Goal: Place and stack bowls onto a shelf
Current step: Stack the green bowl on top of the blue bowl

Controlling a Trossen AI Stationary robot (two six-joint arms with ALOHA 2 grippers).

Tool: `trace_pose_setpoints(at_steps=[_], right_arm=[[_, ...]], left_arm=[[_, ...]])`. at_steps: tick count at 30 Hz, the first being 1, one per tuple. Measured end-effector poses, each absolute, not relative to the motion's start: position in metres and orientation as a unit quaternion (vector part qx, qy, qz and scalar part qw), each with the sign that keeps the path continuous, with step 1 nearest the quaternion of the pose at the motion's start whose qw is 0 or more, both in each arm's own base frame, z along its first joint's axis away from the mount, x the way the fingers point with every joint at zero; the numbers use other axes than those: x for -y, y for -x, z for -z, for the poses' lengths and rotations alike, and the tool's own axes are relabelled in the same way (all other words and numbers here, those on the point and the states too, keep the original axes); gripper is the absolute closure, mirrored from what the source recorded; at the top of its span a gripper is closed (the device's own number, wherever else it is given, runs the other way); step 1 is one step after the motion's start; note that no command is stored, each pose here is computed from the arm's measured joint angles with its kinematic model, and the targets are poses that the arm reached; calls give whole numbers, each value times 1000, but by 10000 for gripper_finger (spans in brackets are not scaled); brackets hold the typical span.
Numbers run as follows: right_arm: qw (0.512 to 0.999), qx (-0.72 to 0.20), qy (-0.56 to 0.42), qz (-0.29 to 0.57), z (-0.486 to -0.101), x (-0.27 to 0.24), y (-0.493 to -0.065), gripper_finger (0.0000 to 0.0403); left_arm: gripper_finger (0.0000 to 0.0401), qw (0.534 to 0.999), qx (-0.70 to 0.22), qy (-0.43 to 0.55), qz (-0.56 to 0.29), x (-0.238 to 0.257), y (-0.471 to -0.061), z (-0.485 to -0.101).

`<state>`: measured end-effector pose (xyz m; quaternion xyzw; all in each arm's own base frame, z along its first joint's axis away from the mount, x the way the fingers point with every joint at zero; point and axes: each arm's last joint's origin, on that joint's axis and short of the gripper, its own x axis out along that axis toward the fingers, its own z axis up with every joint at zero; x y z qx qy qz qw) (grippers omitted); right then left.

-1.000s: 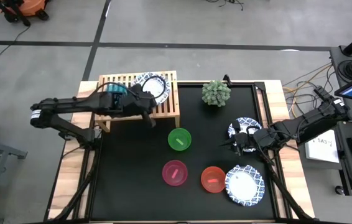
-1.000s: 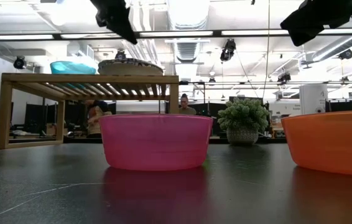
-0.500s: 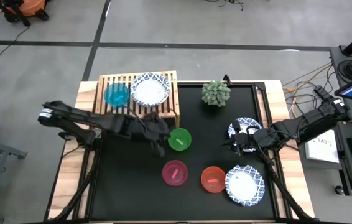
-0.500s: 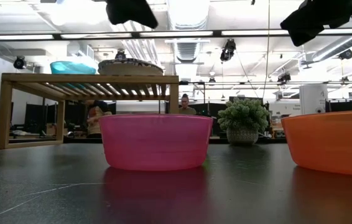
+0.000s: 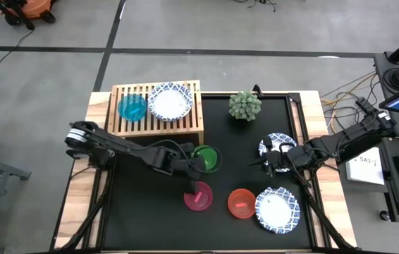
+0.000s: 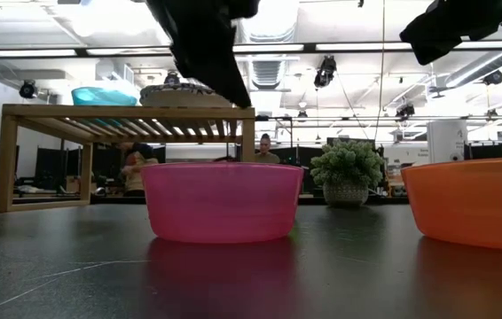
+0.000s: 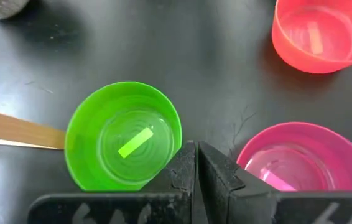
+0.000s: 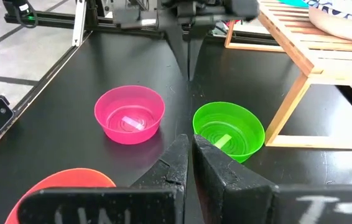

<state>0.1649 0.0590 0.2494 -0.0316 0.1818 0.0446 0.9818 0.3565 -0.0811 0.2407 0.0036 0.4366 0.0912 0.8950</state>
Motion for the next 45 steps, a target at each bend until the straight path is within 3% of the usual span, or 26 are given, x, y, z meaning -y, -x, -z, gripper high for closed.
trace_pose_setpoints(at_steps=[10, 22, 28, 45], right_arm=[[982, -182, 34, -45, -249, -59, -165, 390], [982, -182, 34, -45, -249, -59, -165, 390], [982, -182, 34, -45, -249, -59, -165, 390], [982, -183, 35, -45, -249, -59, -165, 390]], left_arm=[[394, 890, -445, -9, -101, 82, -364, -226], [290, 901, -413, -3, -128, 83, -370, -225], [258, 900, -419, -23, -120, 86, -383, -204], [281, 875, -464, -29, -134, 79, -393, -163]])
